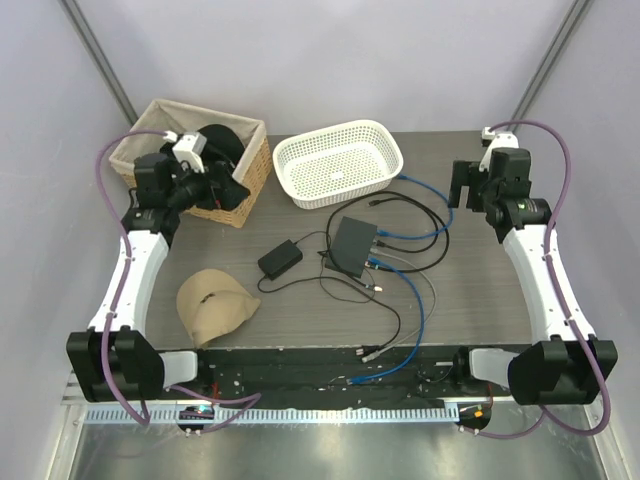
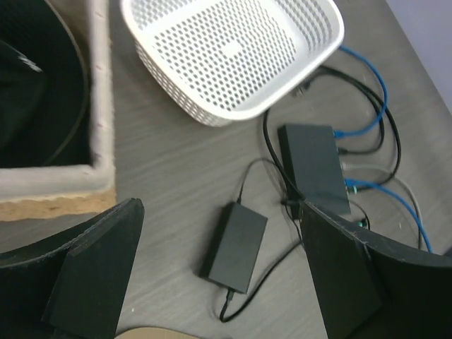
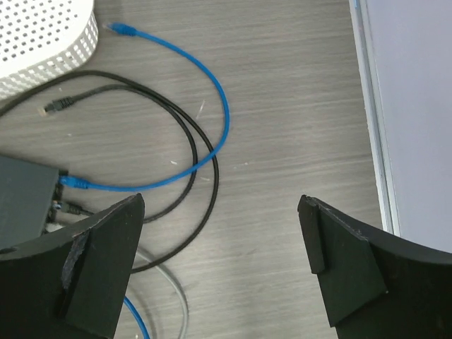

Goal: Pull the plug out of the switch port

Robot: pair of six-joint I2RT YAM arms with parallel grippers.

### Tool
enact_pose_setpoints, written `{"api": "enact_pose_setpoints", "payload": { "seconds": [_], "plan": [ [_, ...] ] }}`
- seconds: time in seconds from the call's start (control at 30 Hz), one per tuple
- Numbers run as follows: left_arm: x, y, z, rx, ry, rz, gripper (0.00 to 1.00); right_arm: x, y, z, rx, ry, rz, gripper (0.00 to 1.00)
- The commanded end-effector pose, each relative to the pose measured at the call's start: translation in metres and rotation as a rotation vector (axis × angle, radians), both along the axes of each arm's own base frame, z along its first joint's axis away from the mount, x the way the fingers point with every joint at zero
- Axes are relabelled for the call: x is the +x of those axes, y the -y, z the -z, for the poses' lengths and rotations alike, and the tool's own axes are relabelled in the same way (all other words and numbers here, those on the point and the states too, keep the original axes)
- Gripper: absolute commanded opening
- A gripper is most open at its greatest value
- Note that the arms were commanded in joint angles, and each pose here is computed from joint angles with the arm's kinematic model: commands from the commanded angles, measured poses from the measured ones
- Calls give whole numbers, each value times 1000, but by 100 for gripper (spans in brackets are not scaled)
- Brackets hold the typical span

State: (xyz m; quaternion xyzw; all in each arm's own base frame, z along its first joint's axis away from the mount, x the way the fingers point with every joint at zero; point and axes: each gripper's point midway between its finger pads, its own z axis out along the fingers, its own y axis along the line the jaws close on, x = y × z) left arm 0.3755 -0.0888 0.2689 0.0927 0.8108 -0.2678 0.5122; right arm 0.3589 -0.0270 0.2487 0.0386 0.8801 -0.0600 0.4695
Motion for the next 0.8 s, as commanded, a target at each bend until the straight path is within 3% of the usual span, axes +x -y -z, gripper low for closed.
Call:
{"api": "enact_pose_setpoints", "payload": {
  "seconds": [0.0,0.2,0.27,0.4,0.53,0.67,0.77],
  "plan": [
    [-26,33,20,35,-15,202,97,-20,3,20,-33,-76,-18,100],
    [-66,84,62,209,-66,454,97,-41,-63,62,90,-217,-483,99],
    [-82,107,78,247,-105,542,97,-48,-86,75,152,-260,-605,95],
    [-91,130,92,228,-180,586,97,-44,-106,96,177,-346,-653,91],
    [-96,128,101,244,-264,584,94,-37,-112,95,149,-337,-655,91],
    [-100,105,107,369,-198,557,95,-32,-90,92,93,-320,-522,91],
    [-116,94,114,422,-178,590,95,-38,-94,98,158,-320,-481,91]
  ]
}}
